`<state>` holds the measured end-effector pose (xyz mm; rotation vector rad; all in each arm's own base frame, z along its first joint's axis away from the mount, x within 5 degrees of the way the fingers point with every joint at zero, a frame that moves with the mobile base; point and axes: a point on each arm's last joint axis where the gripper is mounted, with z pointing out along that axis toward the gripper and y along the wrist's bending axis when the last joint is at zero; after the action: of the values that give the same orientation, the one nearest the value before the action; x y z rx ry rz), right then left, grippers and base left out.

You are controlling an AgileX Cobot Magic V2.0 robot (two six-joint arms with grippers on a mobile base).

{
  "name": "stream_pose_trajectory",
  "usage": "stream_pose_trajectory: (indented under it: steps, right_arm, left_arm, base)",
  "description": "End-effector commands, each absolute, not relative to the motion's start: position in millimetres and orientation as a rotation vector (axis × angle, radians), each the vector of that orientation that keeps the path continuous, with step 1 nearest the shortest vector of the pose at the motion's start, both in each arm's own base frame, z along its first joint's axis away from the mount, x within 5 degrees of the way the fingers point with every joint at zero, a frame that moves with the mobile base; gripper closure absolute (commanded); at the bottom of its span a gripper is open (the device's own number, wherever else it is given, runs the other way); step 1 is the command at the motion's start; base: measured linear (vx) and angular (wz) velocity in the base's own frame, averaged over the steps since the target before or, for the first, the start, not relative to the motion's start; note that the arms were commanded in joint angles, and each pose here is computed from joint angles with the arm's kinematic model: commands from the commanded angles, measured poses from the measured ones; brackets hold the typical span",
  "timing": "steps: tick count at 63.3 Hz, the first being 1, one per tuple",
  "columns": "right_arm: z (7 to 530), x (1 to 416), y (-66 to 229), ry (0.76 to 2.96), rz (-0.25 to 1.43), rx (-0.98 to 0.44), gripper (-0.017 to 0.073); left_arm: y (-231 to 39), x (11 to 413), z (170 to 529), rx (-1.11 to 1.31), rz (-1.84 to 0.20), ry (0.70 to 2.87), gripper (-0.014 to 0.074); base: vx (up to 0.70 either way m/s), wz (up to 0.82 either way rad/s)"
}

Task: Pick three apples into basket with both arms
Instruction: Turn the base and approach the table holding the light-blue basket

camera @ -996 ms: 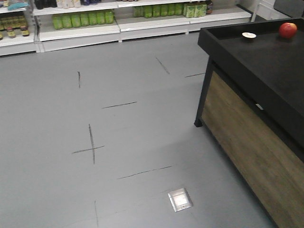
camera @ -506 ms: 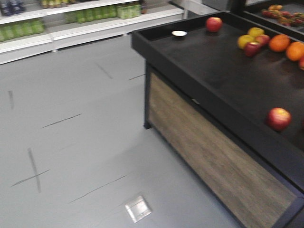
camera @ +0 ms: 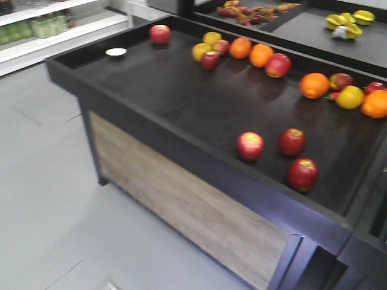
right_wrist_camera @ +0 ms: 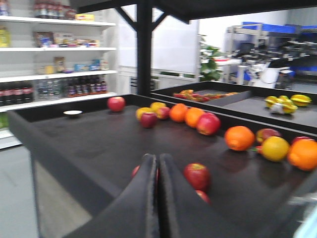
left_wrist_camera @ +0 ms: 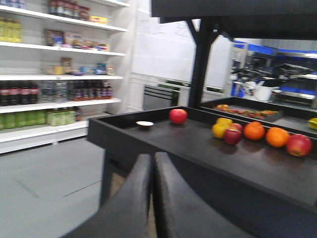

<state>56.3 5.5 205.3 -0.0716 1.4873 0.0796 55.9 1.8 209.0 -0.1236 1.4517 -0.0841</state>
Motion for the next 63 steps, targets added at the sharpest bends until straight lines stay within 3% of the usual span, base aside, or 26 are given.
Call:
stream_pose_trajectory:
  steps: [1,63]
  right_arm:
    - [207.7,55.3,5.7,1.417,0.071,-0.08,0.0568]
    - [207.7,55.3,5.7,1.417,0.071,-0.08,0.0568]
  left_arm:
    - [1.4,54.9,209.0,-0.125,-0.101,1.385,0.06]
    - [1.4,54.9,209.0,-0.125,-0.101,1.385,0.06]
  base:
    - [0.15,-0.59]
    - [0.12,-0.48]
